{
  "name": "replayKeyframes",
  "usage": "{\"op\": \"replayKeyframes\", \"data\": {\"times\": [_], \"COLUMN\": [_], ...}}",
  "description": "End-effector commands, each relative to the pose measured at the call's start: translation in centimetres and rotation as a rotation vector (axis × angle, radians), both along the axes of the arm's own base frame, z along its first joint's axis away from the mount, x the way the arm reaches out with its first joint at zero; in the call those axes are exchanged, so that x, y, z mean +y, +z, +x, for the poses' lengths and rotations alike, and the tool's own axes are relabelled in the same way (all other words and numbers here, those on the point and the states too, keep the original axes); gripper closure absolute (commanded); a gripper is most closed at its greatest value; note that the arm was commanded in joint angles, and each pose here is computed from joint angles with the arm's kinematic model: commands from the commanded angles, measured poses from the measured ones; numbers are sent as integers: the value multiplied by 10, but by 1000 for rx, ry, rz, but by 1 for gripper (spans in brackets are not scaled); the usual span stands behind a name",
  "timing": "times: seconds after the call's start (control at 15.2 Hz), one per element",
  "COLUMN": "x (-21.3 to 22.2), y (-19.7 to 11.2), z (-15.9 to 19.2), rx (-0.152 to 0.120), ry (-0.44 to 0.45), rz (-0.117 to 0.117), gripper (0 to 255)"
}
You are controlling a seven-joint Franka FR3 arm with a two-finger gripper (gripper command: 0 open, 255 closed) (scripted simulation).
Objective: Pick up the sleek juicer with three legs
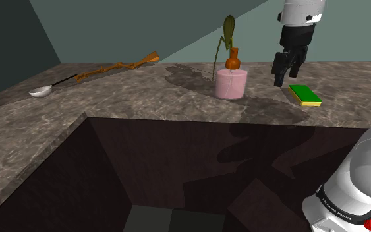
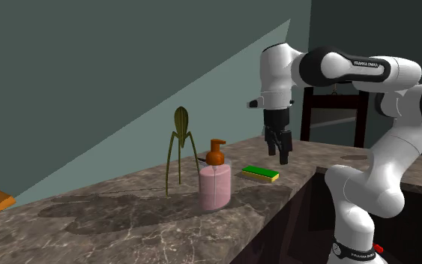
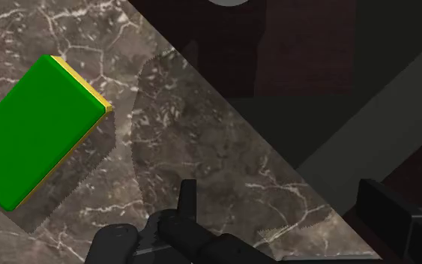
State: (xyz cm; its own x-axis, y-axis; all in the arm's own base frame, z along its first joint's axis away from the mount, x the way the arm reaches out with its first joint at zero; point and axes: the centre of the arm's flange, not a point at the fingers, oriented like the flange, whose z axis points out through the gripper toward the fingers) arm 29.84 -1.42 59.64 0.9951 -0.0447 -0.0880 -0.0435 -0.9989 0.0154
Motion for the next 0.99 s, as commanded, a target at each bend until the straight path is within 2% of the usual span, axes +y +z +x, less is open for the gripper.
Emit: {"op": "replayKeyframes", "data": {"times": [0.0, 0.92], "x": [0, -16], "y": [0, 53], "z": [0, 143], "rx": [0, -208], "ry": [0, -226], "rz": [0, -77], "gripper": [0, 0]}}
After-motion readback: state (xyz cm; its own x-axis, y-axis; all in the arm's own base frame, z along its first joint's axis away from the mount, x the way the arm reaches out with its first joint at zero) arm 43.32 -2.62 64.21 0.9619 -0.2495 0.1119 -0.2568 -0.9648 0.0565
